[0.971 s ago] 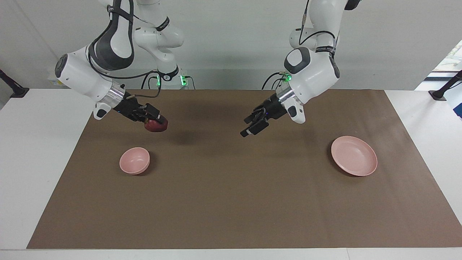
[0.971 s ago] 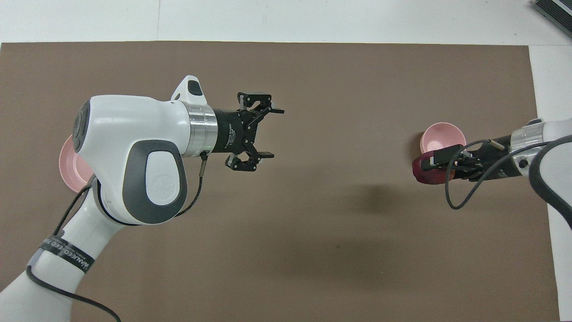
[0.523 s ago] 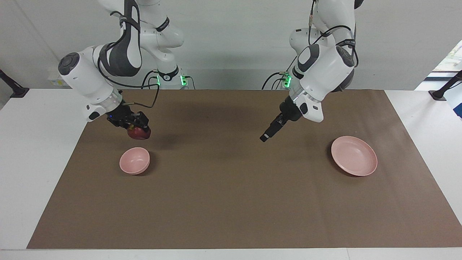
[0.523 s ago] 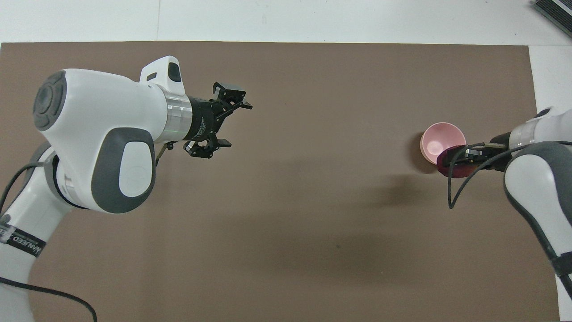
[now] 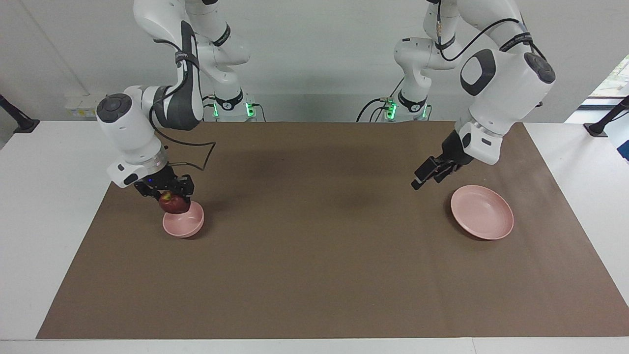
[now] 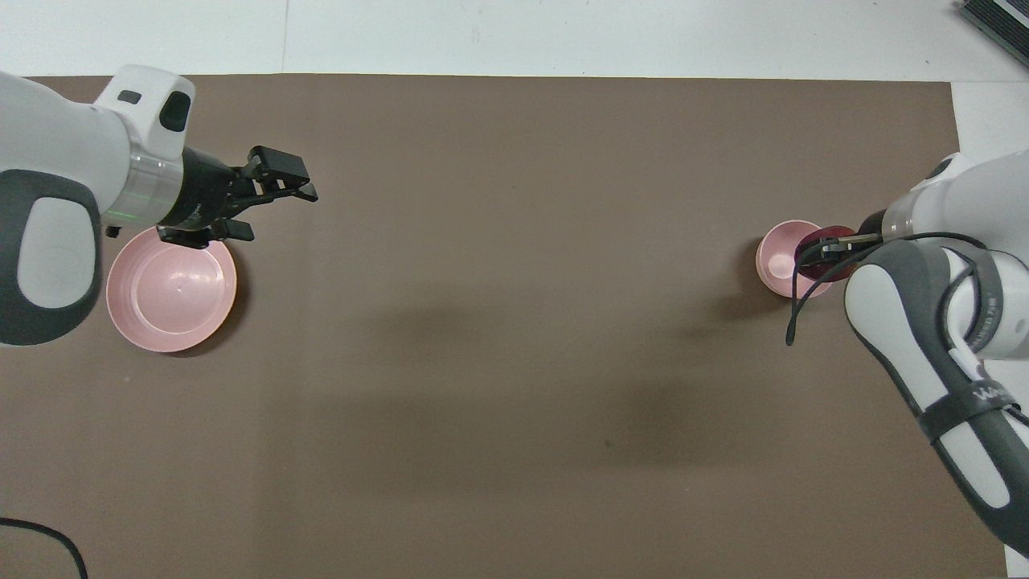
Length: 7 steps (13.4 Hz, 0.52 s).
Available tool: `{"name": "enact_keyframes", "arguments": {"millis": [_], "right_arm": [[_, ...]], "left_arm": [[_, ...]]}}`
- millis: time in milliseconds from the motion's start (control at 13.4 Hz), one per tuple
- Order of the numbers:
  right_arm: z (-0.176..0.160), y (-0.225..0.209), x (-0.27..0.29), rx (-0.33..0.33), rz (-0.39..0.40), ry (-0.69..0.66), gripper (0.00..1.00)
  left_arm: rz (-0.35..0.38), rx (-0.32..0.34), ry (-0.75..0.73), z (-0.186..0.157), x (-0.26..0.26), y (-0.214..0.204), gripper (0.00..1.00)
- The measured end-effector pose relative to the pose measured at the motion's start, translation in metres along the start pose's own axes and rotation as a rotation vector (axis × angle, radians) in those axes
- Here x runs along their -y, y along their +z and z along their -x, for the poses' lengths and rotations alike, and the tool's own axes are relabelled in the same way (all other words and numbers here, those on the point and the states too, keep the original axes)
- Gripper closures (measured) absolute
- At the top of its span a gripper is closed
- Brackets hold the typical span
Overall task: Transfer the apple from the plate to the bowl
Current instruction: 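Move the apple over the bowl with the right gripper while the left gripper retracts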
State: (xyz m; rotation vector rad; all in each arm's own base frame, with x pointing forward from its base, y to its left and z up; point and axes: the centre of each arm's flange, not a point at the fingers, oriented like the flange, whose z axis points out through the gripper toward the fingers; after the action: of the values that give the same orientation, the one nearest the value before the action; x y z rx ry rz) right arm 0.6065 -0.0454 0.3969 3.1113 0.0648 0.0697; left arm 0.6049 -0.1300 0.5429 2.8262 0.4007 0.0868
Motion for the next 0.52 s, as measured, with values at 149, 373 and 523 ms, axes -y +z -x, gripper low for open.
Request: {"name": "enact_keyframes", "arguments": {"millis": [149,373,523], "right_arm": [[-0.003,0.012,0.0,0.011,0.008,-0.005,0.22],[-0.002,0.019,0.0,0.024,0.008,-0.006,0.22],[-0.001,0.024,0.001,0.033,0.007,-0.006,0.22]], "left_arm": [[-0.089,-0.051,0.144,-0.009,0.019,-0.02,0.0],[-0.155,-0.066,0.215,-0.015,0.049,-0.047,0.0],[-0.162,-0.055,0.208,-0.007,0.063,-0.071,0.0]]}}
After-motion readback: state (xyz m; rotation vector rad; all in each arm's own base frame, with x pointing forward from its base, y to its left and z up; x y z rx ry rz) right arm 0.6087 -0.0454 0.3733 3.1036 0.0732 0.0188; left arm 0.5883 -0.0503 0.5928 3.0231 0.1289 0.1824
